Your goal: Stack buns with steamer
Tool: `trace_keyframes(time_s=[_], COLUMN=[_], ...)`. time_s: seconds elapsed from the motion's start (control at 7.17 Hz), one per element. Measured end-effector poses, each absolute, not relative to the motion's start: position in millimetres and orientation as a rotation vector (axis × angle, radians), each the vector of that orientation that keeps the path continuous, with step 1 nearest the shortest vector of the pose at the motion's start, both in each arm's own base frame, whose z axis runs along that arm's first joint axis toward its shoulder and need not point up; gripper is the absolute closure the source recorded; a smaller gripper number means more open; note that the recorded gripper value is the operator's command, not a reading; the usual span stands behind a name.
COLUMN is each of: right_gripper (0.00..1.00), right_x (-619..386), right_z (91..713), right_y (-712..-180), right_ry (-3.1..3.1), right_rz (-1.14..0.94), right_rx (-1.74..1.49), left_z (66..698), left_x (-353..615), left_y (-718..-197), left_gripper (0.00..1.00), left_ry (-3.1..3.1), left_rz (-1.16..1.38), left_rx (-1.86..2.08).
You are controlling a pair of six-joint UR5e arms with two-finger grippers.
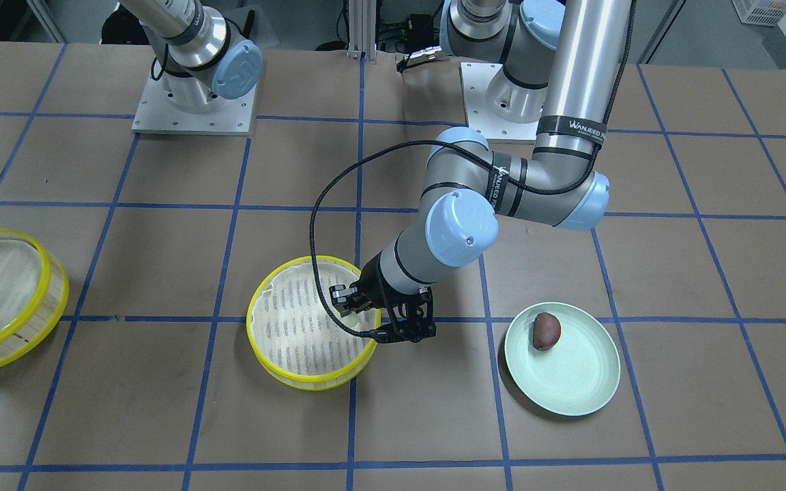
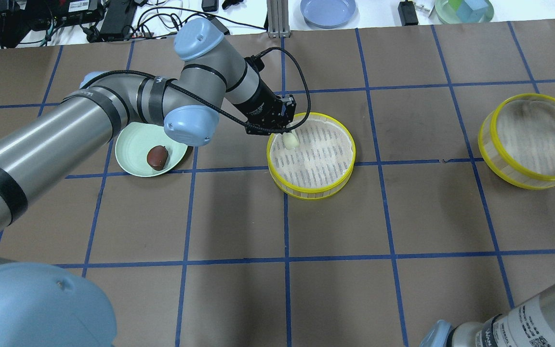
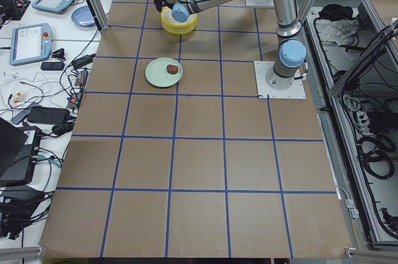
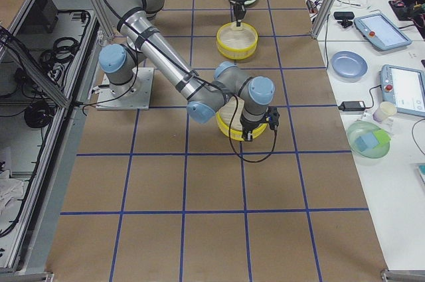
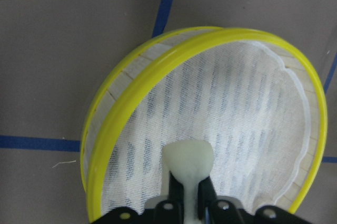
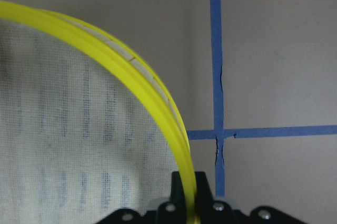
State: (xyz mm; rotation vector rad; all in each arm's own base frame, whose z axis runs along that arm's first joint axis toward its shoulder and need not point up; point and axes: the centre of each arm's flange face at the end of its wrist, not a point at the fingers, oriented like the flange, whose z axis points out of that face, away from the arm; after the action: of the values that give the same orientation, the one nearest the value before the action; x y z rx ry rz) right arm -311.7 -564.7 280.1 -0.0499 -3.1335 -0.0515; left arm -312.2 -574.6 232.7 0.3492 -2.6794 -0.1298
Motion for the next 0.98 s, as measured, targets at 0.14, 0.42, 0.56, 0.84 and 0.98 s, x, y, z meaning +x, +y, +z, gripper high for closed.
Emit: trace_keyframes(time_s=[0.14, 0.42, 0.56, 0.84, 0.98], right_gripper=[1.0, 1.0, 1.0, 1.0, 1.0], right_x=[-304, -281, -266, -241, -231], right_z=[289, 315, 326, 347, 356], right_y=[-565, -562, -563, -561, -559], right_ry=[-3.131, -3.129, -3.128, -3.125, -3.128], right_rz=[-0.052, -0.057, -0.058, -0.063, -0.067], right_rx=[-0.07, -0.115, -0.136, -0.174, -0.207], left_z=[228, 230, 233, 239, 245], left_x=[-312, -313, -313, -312, -311], left_y=[-573, -574, -574, -575, -576], left_gripper=[0.0, 0.0, 0.0, 0.0, 0.0], left_ry=[-2.682, -2.676, -2.676, -2.678, -2.679], left_rz=[-0.132, -0.128, -0.118, -0.107, -0.095], left_rx=[0.346, 0.356, 0.352, 0.34, 0.34])
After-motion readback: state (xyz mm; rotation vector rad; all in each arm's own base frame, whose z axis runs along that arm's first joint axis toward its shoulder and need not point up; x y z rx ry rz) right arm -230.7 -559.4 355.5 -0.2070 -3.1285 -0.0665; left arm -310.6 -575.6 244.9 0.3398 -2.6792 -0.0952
